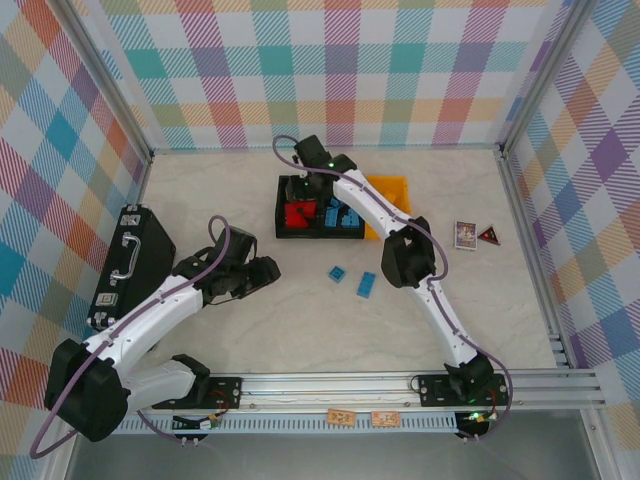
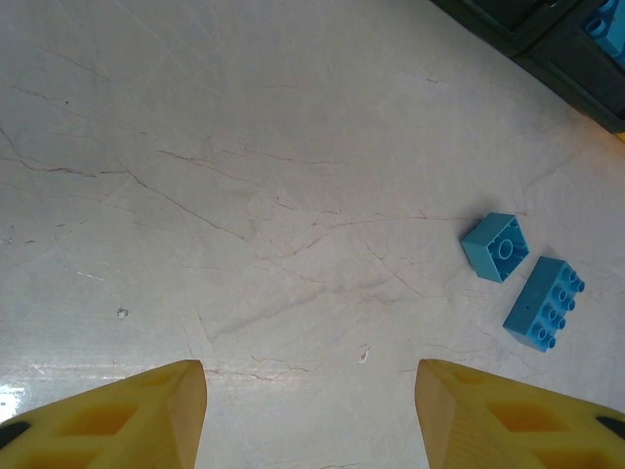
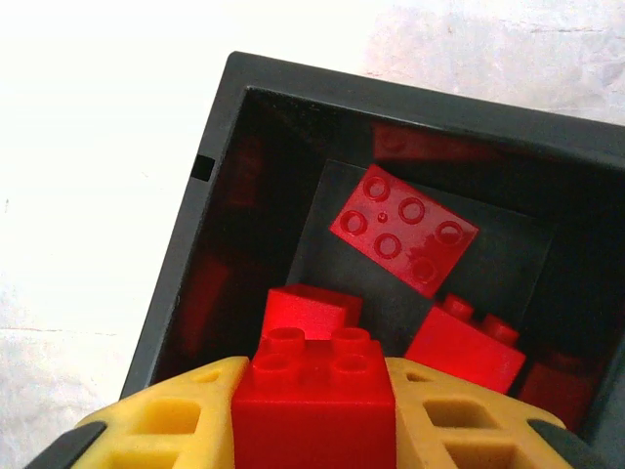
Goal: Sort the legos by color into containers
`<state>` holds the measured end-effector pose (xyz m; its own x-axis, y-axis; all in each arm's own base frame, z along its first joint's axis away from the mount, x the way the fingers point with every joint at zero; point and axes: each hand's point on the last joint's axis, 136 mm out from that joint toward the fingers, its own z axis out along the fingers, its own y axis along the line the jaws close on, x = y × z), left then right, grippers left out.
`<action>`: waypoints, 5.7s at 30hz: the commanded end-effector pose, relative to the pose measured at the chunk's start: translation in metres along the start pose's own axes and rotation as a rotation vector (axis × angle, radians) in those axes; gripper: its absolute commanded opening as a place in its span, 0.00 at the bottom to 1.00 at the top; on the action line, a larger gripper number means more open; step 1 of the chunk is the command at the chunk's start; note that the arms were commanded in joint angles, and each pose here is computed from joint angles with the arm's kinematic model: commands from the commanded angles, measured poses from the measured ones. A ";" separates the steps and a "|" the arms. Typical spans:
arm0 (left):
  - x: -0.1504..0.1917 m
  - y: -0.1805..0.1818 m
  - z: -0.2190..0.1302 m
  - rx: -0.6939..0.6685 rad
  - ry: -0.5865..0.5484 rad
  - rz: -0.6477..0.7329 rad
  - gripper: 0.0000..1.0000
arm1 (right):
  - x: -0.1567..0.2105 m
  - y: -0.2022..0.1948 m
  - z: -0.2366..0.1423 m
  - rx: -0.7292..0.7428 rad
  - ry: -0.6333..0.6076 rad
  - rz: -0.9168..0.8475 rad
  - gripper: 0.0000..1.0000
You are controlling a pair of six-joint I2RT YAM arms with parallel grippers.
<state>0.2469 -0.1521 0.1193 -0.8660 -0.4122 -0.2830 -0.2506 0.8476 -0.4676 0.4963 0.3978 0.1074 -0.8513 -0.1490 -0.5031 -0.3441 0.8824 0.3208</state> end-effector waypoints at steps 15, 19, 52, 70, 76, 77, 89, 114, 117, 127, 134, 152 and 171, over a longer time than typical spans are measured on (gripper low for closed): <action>-0.007 -0.010 0.004 0.020 -0.012 0.011 0.58 | -0.019 0.023 -0.075 -0.028 -0.081 -0.057 0.53; -0.012 -0.024 0.002 0.071 -0.018 0.041 0.59 | -0.006 0.017 -0.109 -0.007 -0.099 -0.058 0.55; 0.038 -0.088 0.029 0.270 0.161 0.335 0.60 | 0.238 -0.107 -0.126 0.295 0.204 0.389 0.69; 0.044 -0.087 0.044 0.239 0.188 0.321 0.59 | 0.257 -0.107 -0.107 0.303 0.271 0.384 0.32; 0.041 -0.089 0.044 0.238 0.174 0.317 0.59 | 0.244 -0.102 -0.119 0.297 0.238 0.341 0.26; 0.040 -0.089 0.043 0.238 0.167 0.315 0.59 | 0.240 -0.100 -0.122 0.291 0.229 0.330 0.26; 0.025 -0.099 0.033 0.258 0.093 0.287 0.60 | 0.169 -0.076 -0.146 0.227 0.109 0.213 0.26; 0.015 -0.084 0.016 0.218 0.018 0.261 0.60 | 0.051 -0.082 -0.067 0.157 0.084 0.258 0.29; 0.015 -0.083 0.017 0.215 0.016 0.259 0.60 | 0.049 -0.084 -0.054 0.156 0.100 0.257 0.30; 0.017 -0.079 0.022 0.205 0.023 0.250 0.60 | 0.041 -0.083 -0.055 0.155 0.088 0.259 0.46; 0.016 -0.085 0.025 0.217 0.034 0.247 0.60 | 0.039 -0.074 -0.088 0.133 0.045 0.237 0.52; 0.035 -0.118 0.064 0.192 0.175 0.414 0.61 | 0.169 -0.085 -0.194 0.036 0.006 0.219 0.60; 0.049 -0.122 0.125 -0.046 0.297 0.710 0.64 | 0.290 -0.127 -0.230 0.091 0.044 0.374 0.65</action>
<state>0.2928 -0.3169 0.0625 -0.9233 0.2645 -0.2785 0.3418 0.8966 -0.2816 0.2118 0.1460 0.1121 -0.9209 0.1415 -0.3632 -0.0147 0.9186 0.3950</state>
